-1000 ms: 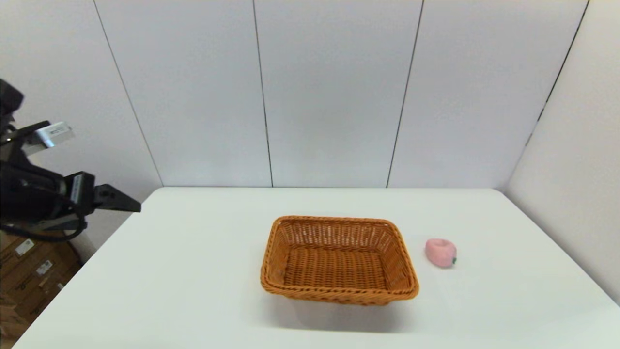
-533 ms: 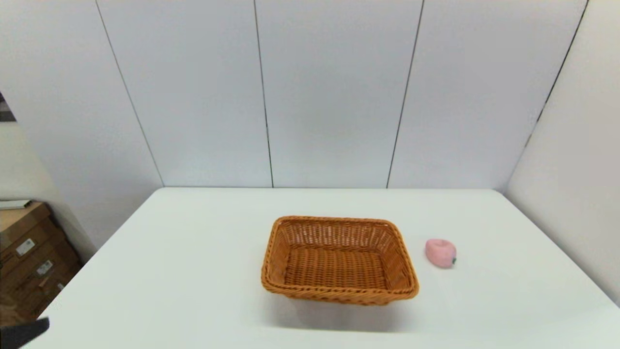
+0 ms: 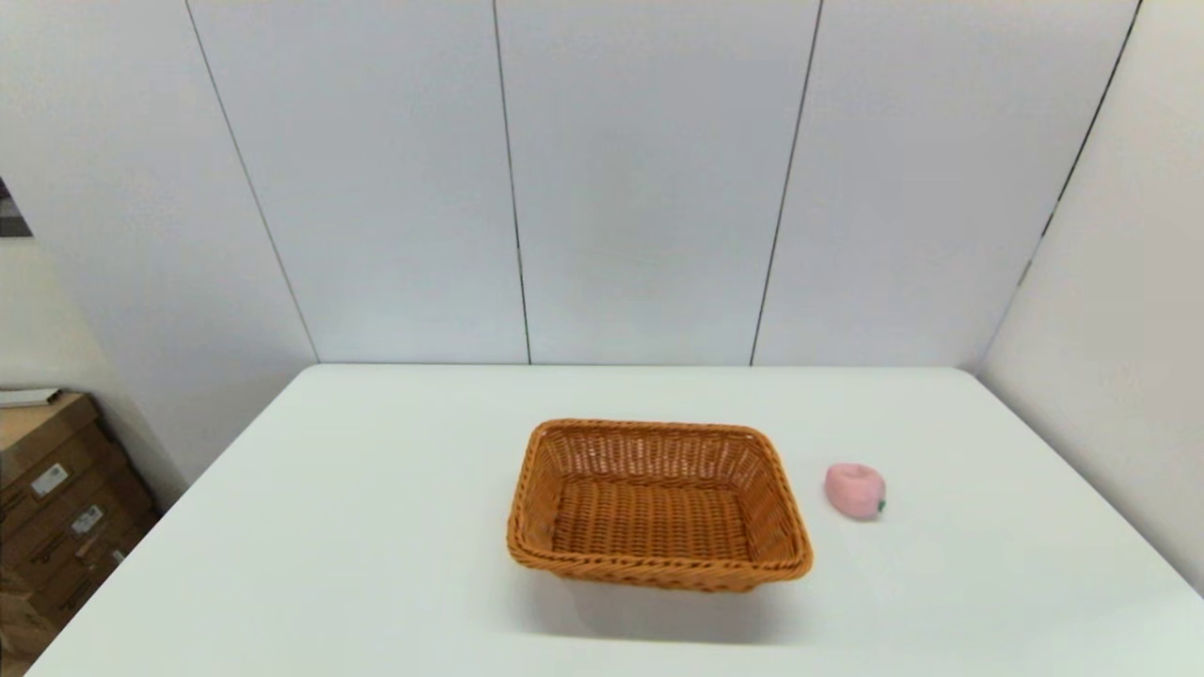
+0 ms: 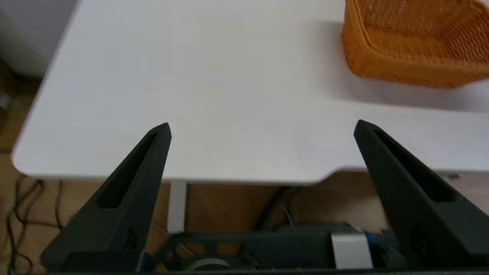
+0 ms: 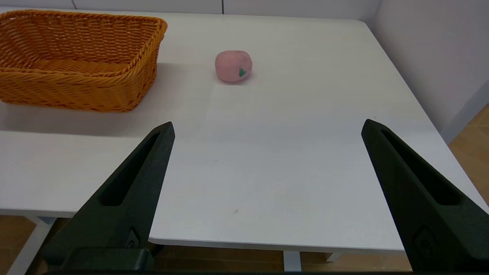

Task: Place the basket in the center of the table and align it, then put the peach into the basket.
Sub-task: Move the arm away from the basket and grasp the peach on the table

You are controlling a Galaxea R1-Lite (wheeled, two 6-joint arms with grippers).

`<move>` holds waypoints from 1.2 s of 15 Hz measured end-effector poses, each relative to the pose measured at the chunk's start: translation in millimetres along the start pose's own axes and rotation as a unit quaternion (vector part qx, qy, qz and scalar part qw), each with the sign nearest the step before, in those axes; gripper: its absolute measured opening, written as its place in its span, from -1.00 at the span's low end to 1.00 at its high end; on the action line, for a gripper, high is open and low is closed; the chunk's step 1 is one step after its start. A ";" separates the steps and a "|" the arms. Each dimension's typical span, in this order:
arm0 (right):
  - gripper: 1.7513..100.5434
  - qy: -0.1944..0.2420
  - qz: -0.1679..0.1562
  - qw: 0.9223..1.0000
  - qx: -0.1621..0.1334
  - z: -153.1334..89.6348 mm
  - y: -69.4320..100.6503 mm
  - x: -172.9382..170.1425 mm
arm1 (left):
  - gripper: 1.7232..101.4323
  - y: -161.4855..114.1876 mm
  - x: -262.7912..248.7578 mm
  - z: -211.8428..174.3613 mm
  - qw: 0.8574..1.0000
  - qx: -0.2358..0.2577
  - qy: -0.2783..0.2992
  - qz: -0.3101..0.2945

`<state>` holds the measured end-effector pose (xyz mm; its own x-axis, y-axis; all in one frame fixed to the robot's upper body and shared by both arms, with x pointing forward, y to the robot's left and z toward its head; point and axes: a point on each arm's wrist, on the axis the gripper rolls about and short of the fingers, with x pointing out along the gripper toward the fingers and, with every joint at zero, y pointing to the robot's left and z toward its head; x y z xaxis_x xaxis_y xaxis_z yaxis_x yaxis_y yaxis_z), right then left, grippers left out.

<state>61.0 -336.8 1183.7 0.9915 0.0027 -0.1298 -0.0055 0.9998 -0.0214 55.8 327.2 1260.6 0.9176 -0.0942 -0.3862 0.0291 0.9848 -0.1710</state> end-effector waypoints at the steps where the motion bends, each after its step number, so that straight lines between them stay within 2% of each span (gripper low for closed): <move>1: 0.93 0.000 0.000 1.000 0.000 0.1 0.0 0.0 | 0.91 1.1 0.4 -1.5 1.000 0.007 -0.011 -0.009; 4: 0.93 0.000 0.000 1.000 0.000 0.0 0.0 0.0 | 0.91 6.0 0.0 -9.4 1.000 0.016 -0.007 -0.020; 6: 0.93 0.000 0.000 1.000 0.000 -0.2 0.0 0.0 | 0.91 8.3 3.0 -14.9 1.000 0.017 -0.015 -0.005; 11: 0.93 0.000 0.001 1.000 0.000 -0.1 0.0 0.1 | 0.92 14.8 26.4 -30.9 0.996 0.023 -0.073 0.039; 18: 0.93 -0.002 0.000 1.000 0.001 0.1 0.0 0.2 | 0.93 19.5 35.6 -57.7 0.988 0.047 -0.140 0.041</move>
<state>61.2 -336.8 1183.8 0.9920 0.0036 -0.1265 -0.0060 0.9998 -0.0186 66.2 334.6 1191.3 0.9918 0.0180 -0.1266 -0.0257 0.9979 -0.0598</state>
